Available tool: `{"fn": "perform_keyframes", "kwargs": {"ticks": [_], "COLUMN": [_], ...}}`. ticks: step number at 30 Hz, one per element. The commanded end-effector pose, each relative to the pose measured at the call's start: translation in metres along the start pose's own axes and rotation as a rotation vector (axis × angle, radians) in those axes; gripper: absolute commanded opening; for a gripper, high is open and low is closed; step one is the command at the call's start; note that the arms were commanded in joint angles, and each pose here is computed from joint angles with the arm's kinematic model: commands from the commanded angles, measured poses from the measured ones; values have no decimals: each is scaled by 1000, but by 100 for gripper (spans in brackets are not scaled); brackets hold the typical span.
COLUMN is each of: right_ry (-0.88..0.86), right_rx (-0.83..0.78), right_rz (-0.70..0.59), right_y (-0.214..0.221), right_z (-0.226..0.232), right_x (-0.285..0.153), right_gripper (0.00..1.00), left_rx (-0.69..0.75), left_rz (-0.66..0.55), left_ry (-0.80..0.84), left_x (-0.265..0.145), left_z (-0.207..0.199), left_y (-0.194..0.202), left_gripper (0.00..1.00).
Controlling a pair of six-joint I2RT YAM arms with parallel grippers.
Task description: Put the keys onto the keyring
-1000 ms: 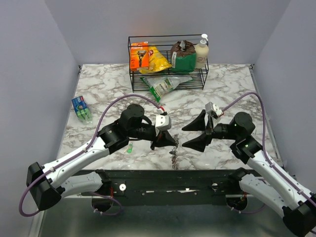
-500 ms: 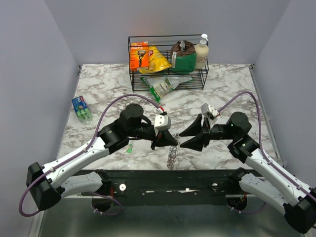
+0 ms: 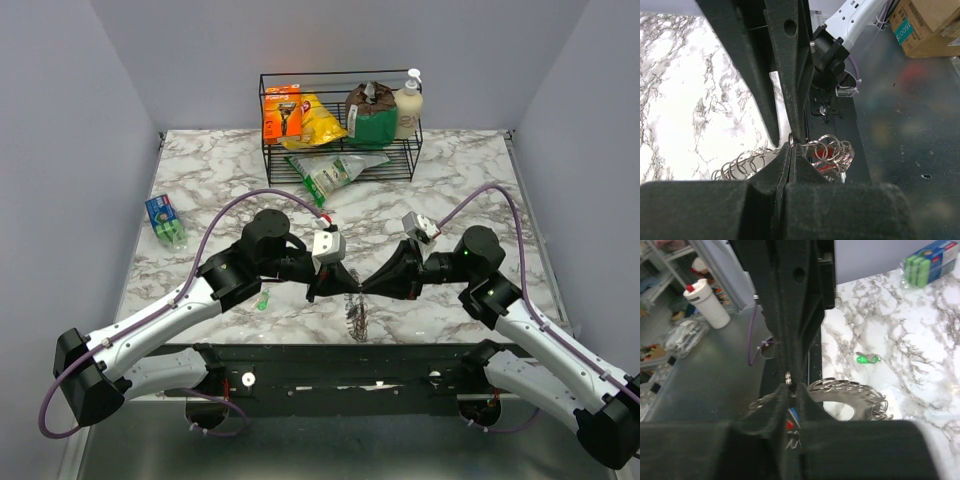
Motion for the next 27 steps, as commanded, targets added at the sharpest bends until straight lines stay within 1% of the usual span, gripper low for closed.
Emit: {"fn": "perform_keyframes", "kwargs": {"ticks": [1,2,9,13,14,16,18,19,20,22,23,25,26,27], "right_ry": [-9,-3,14,30,39,47,55,59,56,54,51,46,47,48], "right_rx": [-19,-19,-26,-36,-33,-39,-41,-42,-47,-47,-43,-44,-43,-44], "right_rz": [-4,-5,-19,-34,-37,-45,-51,-55,-61,-62,-59,-58,-57,-57], "right_y": [-10,-9,-13,-16,-15,-16,-16,-16,-17,-17,-17,-16,-16,-16], "right_z": [2,1,1,1,0,1,1,0,1,0,0,0,-1,-1], "right_x": [2,2,1,0,0,-1,-2,-2,-2,-2,-1,0,0,0], "right_gripper": [4,1,1,1,1,1,1,1,1,1,1,1,1,1], "left_rx": [31,27,20,22,24,28,33,38,40,41,42,46,50,54], "left_rz": [-42,-38,-26,-20,-19,-18,-22,-26,-28,-28,-30,-35,-46,-54], "left_ry": [26,23,-20,-79,-91,-128,-149,-155,-167,-183,-184,-201,-208,-214], "left_x": [1,1,0,-3,-5,-7,-10,-11,-11,-12,-13,-14,-14,-16], "left_z": [-4,-3,2,9,10,14,15,15,17,18,18,20,21,20], "left_y": [-15,-14,-13,-13,-13,-14,-14,-15,-15,-15,-15,-15,-18,-18], "left_gripper": [0,0,0,0,4,8,20,23,29,35,41,46,51,52]}}
Point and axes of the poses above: each gripper's point midway between its finger pads, its own x axis out along the fingers, its own z axis along the line the jaws close on, y = z × x, the point moved 2 cm from there along -x, back along the fingers, and after that the axes turned 1 degree about x, right-handed, at the moved point
